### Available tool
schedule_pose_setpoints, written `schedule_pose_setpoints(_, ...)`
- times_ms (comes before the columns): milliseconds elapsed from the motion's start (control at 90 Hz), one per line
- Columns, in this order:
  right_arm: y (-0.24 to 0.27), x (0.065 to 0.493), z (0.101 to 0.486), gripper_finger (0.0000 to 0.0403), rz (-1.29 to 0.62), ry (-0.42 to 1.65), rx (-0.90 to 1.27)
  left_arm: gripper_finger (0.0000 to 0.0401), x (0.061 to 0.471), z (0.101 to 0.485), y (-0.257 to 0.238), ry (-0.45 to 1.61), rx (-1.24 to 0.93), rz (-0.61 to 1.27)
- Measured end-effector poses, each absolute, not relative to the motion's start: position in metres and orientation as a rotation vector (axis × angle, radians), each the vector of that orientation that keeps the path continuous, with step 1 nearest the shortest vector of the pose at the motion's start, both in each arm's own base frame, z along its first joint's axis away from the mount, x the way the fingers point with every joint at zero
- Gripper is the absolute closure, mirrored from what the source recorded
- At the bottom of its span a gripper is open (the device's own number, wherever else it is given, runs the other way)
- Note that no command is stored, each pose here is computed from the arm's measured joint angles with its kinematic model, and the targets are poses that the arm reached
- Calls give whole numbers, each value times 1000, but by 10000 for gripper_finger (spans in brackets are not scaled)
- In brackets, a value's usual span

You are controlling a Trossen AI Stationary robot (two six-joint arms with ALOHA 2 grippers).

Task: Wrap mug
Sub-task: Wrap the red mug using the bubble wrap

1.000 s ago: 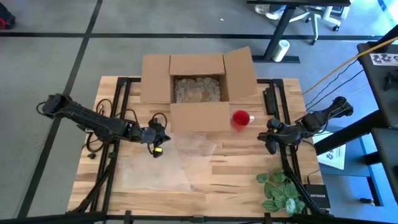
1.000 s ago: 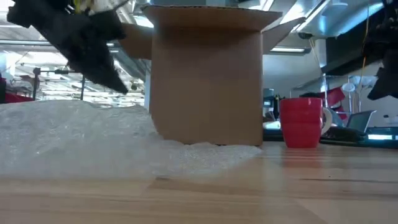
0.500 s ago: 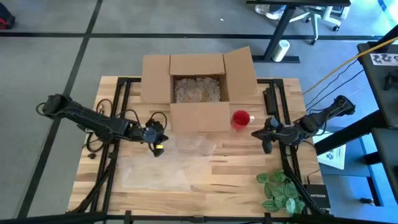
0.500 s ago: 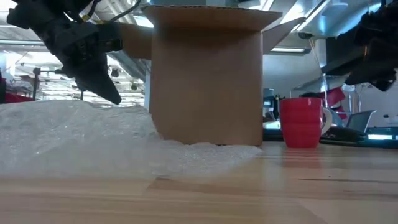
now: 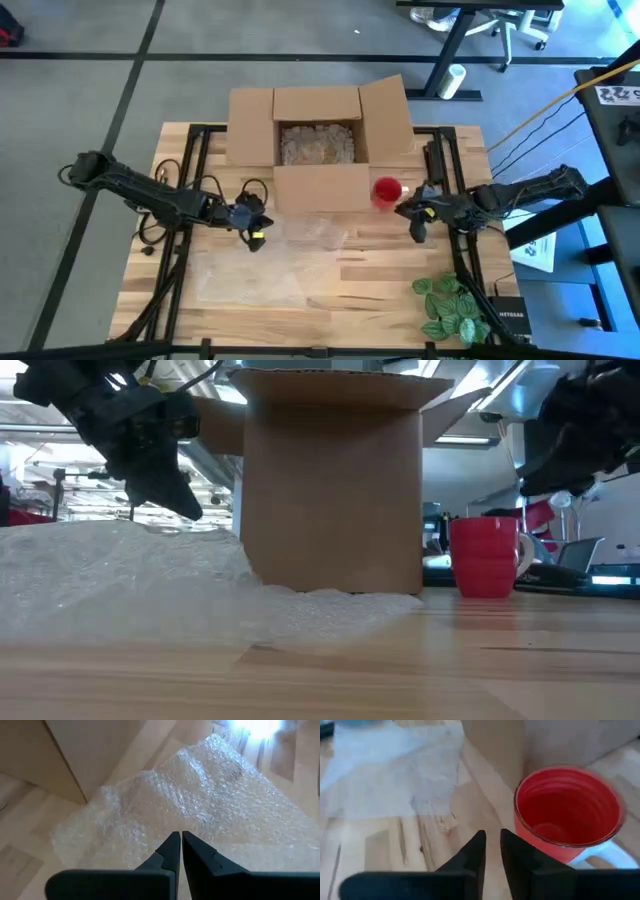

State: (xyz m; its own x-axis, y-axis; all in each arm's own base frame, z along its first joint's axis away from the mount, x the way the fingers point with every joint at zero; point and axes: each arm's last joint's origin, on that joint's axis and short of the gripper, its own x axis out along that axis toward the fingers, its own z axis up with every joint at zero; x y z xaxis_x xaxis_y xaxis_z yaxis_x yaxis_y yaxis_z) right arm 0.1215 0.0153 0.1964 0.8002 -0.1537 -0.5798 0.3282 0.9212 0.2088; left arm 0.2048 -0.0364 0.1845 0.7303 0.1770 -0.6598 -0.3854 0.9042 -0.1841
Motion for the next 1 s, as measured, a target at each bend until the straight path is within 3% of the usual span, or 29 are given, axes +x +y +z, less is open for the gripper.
schedule_pose_setpoints(333, -12, 152, 218, 296, -198, 685, 209, 401, 205, 184, -37, 699, -331, 289)
schedule_pose_setpoints(733, -39, 182, 210, 294, -105, 970, 192, 401, 204, 184, -37, 705, -329, 289)
schedule_pose_setpoints(1000, -48, 180, 208, 295, -134, 993, 192, 401, 203, 182, -37, 725, -322, 294)
